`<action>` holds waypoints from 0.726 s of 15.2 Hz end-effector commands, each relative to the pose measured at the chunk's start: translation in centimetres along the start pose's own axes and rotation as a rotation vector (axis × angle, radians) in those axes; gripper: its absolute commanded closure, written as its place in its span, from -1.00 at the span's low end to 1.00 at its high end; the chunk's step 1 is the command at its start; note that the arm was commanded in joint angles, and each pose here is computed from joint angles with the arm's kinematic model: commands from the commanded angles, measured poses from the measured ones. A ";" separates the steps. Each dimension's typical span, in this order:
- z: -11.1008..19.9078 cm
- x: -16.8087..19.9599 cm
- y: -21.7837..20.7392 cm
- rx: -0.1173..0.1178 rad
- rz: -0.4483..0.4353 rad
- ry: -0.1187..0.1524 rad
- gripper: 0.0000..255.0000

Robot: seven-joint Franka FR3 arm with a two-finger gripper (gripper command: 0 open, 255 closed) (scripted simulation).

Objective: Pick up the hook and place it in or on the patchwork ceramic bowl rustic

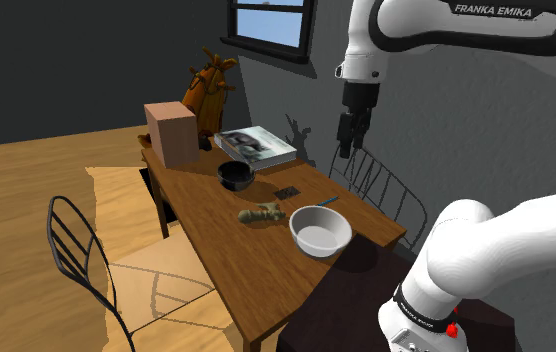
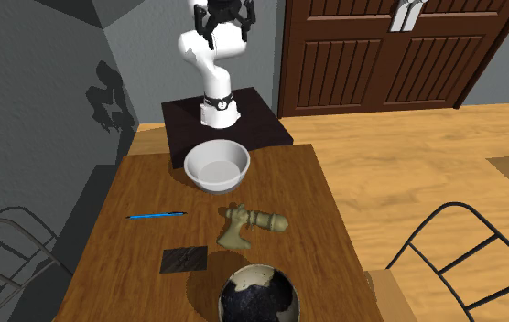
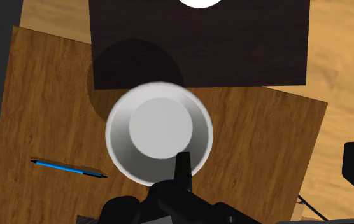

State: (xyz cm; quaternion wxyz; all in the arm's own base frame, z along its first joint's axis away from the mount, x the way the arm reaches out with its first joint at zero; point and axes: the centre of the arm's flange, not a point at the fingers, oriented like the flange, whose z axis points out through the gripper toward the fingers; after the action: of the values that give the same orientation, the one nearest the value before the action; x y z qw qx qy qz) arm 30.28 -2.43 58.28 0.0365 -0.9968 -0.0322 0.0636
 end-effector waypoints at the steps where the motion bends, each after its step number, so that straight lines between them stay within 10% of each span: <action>1: 0.0 0.0 0.0 0.000 0.000 0.000 -1.00; 11: 9.9 7.4 1.9 -0.071 -0.164 0.050 -1.00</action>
State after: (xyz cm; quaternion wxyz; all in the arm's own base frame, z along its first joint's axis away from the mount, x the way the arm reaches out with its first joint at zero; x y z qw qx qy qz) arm 35.54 -3.19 48.61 0.0105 -0.9935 -0.1061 0.0392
